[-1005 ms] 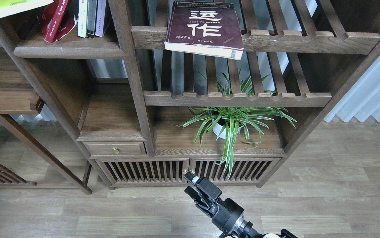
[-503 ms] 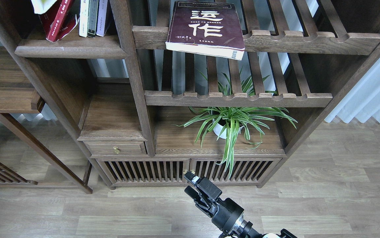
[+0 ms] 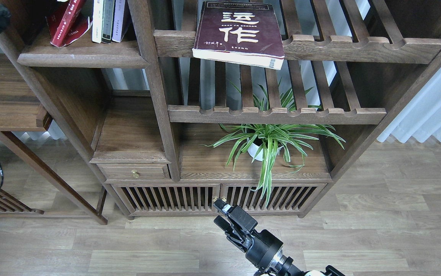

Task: Organize books on shelf
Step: 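Place the yellow-green book on the upper shelf and withdraw the left gripper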

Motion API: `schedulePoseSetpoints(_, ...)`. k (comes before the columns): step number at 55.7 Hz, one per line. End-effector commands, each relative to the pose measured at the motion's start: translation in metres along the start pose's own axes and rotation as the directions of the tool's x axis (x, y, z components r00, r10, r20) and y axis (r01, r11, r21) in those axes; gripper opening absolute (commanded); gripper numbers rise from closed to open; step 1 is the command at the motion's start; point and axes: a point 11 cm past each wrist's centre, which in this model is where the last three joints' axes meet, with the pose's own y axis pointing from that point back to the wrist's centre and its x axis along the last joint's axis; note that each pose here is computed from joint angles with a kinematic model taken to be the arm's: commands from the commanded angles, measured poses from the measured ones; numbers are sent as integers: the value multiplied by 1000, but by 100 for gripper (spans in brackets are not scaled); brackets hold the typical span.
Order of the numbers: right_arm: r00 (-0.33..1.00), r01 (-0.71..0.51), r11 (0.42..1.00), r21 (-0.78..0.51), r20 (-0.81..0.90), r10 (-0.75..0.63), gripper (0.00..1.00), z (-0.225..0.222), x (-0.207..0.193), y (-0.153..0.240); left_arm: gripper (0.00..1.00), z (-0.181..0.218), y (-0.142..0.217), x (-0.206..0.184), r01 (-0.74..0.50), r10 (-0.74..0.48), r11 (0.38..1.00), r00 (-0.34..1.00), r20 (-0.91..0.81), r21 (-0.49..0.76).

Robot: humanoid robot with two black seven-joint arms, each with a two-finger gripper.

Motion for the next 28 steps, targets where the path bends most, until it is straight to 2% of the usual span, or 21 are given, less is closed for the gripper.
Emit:
schedulePoseSetpoints(1,1000,-1,1000,4,1,1,98,0,0,0,3,-17,-3,-1,-17,17,1000,999,-45,8)
schedulePoseSetpoints(12,1000,0,1000,4,2,0,98,0,0,1,4,-22,2,5,-35,35,999,997,-68,1)
schedulePoseSetpoints(28,1000,0,1000,4,4,0,98,0,0,1,8,-58,18,4,-43,48,999,982,-184,31)
